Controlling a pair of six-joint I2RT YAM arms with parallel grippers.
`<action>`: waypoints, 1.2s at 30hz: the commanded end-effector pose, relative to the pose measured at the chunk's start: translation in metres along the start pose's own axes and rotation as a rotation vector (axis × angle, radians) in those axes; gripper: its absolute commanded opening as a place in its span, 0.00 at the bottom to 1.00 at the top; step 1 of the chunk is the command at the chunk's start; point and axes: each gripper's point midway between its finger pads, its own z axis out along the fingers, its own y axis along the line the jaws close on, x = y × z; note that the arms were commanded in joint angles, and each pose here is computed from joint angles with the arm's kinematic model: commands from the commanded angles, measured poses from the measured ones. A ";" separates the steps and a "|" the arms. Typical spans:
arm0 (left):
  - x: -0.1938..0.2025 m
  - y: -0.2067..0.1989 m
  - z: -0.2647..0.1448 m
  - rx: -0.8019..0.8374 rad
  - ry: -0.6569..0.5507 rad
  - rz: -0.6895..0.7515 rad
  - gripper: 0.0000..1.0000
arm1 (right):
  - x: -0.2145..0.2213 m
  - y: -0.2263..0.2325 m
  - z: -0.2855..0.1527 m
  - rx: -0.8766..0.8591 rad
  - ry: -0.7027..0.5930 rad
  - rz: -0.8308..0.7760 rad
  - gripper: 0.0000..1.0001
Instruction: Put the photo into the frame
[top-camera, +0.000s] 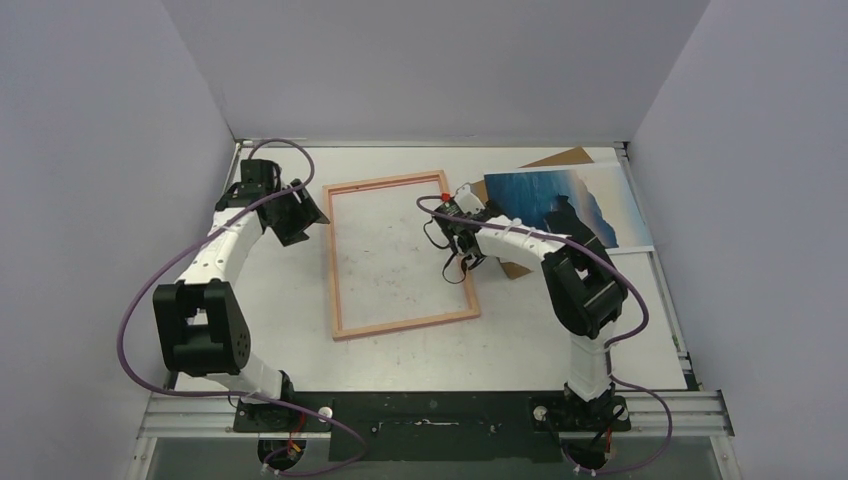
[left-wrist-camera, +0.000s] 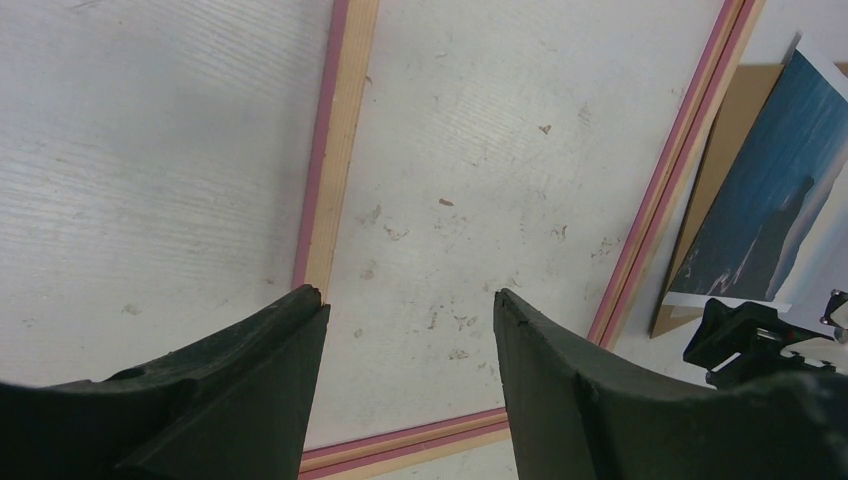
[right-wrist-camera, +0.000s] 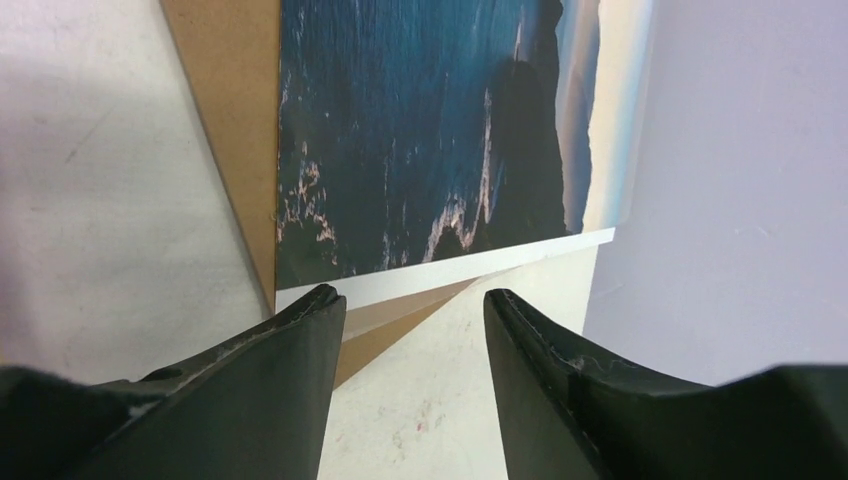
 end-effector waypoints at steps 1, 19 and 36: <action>-0.001 -0.018 0.009 0.052 -0.002 0.007 0.60 | -0.025 -0.015 0.002 -0.012 -0.064 0.142 0.52; 0.096 -0.178 0.053 0.416 0.215 0.285 0.59 | 0.029 -0.036 0.092 -0.469 0.272 1.016 0.74; 0.147 -0.296 0.128 0.682 0.310 0.326 0.59 | 0.009 0.019 0.104 -0.713 0.318 1.045 0.66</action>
